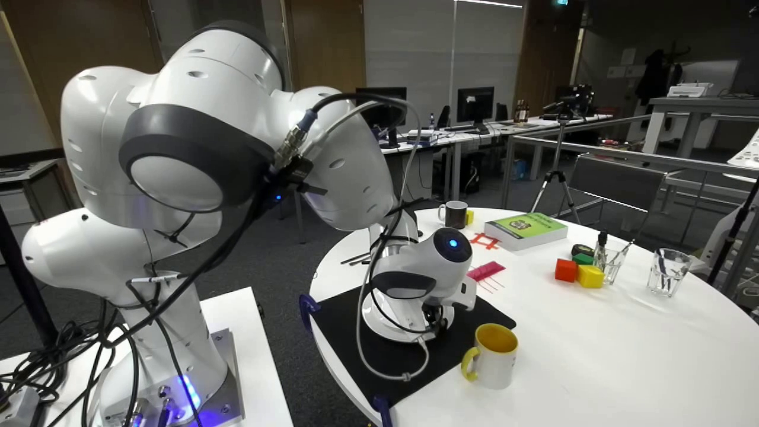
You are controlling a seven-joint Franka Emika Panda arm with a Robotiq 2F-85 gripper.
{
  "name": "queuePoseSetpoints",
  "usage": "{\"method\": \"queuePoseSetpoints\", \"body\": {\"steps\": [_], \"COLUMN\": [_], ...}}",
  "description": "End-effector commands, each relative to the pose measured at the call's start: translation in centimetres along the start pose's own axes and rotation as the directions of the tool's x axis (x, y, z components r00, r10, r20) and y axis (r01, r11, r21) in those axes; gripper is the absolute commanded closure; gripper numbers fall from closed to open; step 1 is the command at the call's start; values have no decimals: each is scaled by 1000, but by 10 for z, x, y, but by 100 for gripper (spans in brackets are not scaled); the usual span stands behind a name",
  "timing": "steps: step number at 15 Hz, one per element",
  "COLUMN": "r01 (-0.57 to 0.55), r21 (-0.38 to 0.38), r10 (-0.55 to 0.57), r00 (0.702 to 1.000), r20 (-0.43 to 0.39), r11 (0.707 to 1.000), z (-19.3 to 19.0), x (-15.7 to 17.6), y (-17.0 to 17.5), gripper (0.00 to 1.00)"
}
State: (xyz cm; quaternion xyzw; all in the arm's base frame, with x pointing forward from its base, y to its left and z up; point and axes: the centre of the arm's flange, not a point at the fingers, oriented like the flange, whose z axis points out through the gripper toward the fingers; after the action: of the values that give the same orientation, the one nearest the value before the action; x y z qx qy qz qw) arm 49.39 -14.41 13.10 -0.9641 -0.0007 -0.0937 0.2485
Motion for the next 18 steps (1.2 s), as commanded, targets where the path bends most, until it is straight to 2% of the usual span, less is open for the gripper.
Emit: {"method": "queuePoseSetpoints", "body": {"steps": [1,10,12,13,18], "r01": [12,-2,-2,1,11], "r21": [29,33,43,52,82], "r10": [-13,1,1,-2,-11], "r00": [1000,1000,1000,1000,1000], "r20": [27,29,24,23,1], "r11": [1000,999,999,999,997], "z": [3,3,2,1,-8], "x": [5,7,7,8,8], "y": [9,19,20,20,23], "gripper": [28,97,100,97,96]}}
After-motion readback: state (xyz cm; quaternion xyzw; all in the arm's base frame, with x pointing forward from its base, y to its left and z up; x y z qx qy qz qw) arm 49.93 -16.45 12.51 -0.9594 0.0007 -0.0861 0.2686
